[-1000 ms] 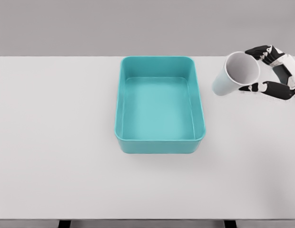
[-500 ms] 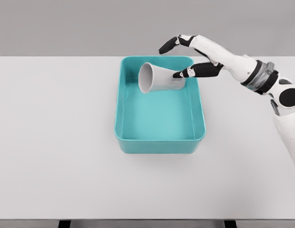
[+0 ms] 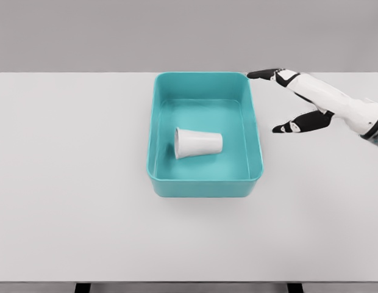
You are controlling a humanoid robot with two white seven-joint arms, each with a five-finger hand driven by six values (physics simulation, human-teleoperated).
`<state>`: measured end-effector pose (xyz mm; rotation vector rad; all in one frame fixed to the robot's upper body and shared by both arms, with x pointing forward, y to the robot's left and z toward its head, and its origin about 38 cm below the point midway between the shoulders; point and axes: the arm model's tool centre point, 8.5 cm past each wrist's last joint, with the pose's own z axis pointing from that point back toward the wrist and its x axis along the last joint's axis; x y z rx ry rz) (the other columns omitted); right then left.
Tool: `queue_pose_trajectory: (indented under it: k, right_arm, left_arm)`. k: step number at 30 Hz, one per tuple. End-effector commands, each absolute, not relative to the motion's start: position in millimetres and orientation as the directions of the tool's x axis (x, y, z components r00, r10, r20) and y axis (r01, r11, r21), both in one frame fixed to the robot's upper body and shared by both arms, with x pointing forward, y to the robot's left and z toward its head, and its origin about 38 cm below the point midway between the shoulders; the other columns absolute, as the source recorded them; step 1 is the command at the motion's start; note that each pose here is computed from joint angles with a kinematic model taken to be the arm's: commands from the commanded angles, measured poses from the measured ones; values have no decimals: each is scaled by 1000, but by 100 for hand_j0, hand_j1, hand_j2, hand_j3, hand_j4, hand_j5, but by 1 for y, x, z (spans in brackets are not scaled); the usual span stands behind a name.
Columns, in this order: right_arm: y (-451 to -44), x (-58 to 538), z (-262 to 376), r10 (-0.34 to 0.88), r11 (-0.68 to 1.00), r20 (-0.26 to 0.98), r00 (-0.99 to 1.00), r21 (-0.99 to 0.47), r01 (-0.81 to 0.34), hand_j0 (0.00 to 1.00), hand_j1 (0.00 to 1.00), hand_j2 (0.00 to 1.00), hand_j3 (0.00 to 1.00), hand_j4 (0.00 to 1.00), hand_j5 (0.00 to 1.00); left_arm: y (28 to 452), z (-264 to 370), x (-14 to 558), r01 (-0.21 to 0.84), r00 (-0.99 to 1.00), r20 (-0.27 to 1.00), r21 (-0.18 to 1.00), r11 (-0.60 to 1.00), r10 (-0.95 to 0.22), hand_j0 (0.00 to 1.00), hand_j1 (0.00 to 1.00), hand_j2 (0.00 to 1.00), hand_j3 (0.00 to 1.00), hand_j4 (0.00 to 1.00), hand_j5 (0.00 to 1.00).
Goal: Put the paper cup into the basket with your right arm
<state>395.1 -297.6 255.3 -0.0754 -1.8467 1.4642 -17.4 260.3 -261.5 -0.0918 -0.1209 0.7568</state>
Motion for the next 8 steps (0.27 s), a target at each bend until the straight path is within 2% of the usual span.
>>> queue_pose_trajectory:
  k: [1, 8]
  right_arm:
    - [-322, 389, 266, 539, 271, 480, -692, -877, -397, 100, 100, 100, 100, 100, 100]
    - [-319, 389, 262, 529, 281, 492, -692, -871, -404, 100, 100, 100, 100, 100, 100]
  left_arm:
    - [260, -261, -18, -680, 720, 73, -126, 723, 690, 100, 100, 100, 100, 100, 100]
    - [257, -261, -29, -688, 718, 27, -126, 715, 695, 100, 100, 100, 100, 100, 100]
